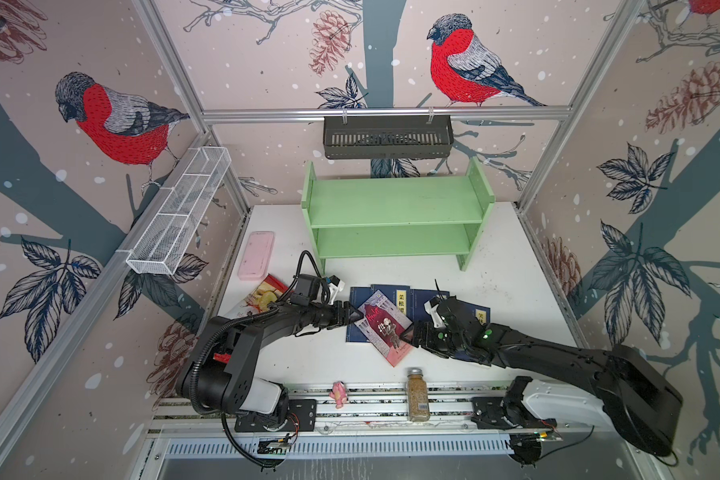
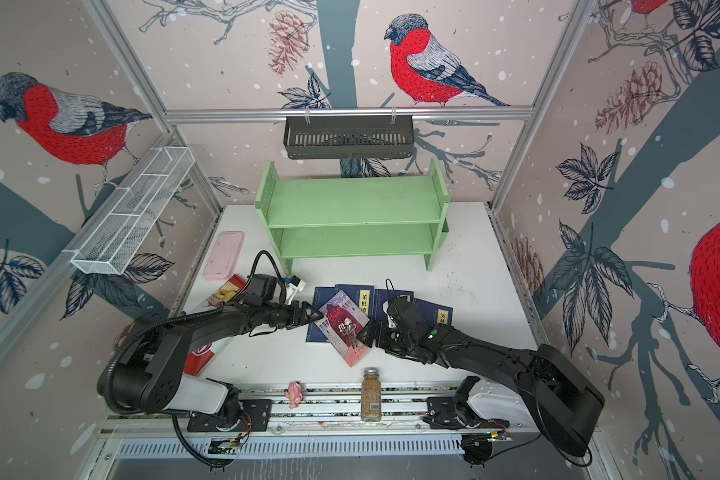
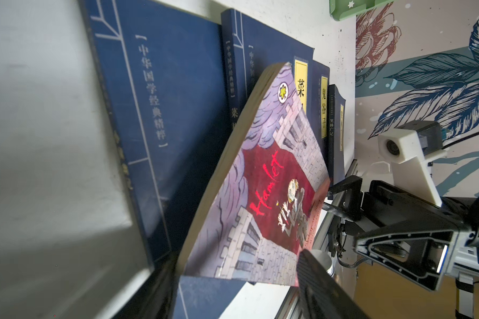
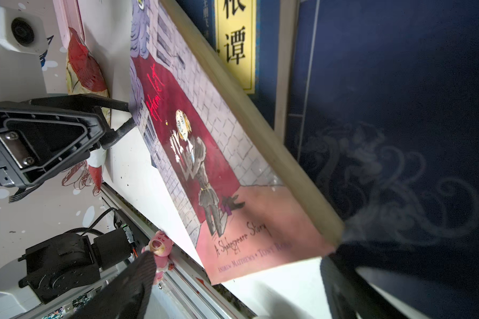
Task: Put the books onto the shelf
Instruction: 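Close both grippers on opposite edges of the pink Hamlet book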
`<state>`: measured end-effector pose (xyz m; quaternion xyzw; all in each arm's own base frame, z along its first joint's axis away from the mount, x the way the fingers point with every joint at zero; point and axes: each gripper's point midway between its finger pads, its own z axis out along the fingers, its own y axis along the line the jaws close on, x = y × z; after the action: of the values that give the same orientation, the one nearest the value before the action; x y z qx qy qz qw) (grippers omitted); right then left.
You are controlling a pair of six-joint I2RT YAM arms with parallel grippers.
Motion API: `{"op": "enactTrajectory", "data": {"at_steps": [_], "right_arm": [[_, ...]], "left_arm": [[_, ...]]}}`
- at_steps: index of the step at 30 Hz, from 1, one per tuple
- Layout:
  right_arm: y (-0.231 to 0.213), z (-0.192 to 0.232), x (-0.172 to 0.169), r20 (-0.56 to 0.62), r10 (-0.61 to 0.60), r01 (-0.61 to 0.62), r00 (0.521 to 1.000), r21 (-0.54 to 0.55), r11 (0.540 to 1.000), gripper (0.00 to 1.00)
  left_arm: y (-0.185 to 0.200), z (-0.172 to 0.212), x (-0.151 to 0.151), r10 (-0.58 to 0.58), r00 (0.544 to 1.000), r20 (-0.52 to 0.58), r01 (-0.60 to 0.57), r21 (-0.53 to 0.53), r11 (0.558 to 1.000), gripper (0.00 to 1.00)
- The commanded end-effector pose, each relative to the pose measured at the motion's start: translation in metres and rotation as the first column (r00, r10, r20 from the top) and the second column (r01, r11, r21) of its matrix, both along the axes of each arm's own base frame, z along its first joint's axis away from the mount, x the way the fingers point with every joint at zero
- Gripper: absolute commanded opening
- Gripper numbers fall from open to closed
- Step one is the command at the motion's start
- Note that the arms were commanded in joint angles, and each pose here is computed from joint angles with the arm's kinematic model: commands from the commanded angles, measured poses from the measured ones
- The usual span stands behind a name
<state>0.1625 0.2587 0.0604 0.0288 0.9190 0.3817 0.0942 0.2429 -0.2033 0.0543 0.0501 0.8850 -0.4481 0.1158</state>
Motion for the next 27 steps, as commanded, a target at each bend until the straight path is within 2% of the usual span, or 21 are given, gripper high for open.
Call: {"op": "enactTrajectory", "data": {"at_steps": [1, 9, 14, 16, 18, 20, 27], "right_arm": [[0.007, 0.009, 0.006, 0.032, 0.012, -0.013, 0.999, 0.029, 0.999, 0.94], [0.009, 0.011, 0.01, 0.034, 0.012, -0.013, 0.999, 0.036, 0.999, 0.94], [0.009, 0.011, 0.012, 0.035, 0.012, -0.014, 0.999, 0.034, 0.999, 0.94], [0.008, 0.011, 0.012, 0.034, 0.007, -0.008, 0.999, 0.027, 1.0, 0.94], [0.005, 0.009, 0.013, 0.035, -0.005, 0.004, 0.999, 0.009, 1.0, 0.94], [0.002, 0.009, 0.014, 0.037, -0.014, 0.014, 0.999, -0.001, 1.0, 0.94], [-0.004, 0.008, 0.011, 0.032, -0.03, 0.031, 0.999, -0.011, 0.999, 0.95]], "left_arm": [[-0.005, 0.006, 0.001, -0.017, 1.0, 0.014, 0.018, -0.037, 0.999, 0.71], [-0.01, 0.015, -0.001, -0.03, 1.0, 0.011, 0.03, -0.089, 0.996, 0.6], [-0.011, 0.018, -0.001, -0.034, 0.999, 0.015, 0.035, -0.103, 0.994, 0.57], [-0.01, 0.017, -0.002, -0.031, 0.999, 0.014, 0.032, -0.097, 0.995, 0.58], [-0.009, 0.014, -0.003, -0.029, 1.0, 0.011, 0.03, -0.089, 0.996, 0.67], [-0.007, 0.008, -0.005, -0.023, 1.0, 0.005, 0.023, -0.069, 0.997, 0.7], [-0.006, 0.002, -0.002, -0.023, 1.0, -0.011, 0.023, -0.05, 0.999, 0.69]]}}
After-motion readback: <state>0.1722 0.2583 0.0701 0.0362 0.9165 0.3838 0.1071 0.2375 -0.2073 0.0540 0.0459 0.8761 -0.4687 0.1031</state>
